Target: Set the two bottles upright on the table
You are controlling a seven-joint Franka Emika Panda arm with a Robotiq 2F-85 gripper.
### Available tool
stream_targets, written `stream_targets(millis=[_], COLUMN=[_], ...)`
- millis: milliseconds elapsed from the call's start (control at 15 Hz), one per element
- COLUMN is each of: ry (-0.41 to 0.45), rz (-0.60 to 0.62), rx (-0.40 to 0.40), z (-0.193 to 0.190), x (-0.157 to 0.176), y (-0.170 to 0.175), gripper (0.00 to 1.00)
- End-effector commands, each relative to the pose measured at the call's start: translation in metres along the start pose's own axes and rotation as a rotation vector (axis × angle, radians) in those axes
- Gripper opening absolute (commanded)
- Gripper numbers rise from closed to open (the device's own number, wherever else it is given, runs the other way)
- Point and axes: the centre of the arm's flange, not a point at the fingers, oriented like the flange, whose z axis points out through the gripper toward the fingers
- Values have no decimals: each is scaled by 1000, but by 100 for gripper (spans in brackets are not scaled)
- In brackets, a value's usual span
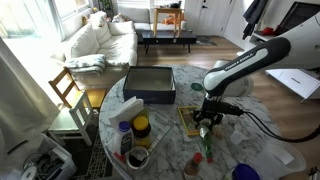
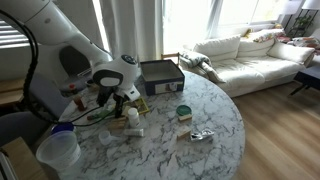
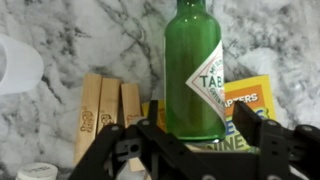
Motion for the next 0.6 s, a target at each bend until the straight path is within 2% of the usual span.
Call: stream_targets(millis=[0,333,533], ry=[88,149,260], rz=[52,87,156], rx=[-21,-30,-96], z=[-10,-13,-26], x=[-19,-65,-82], y=[-12,-22,-4], gripper=[100,100,100])
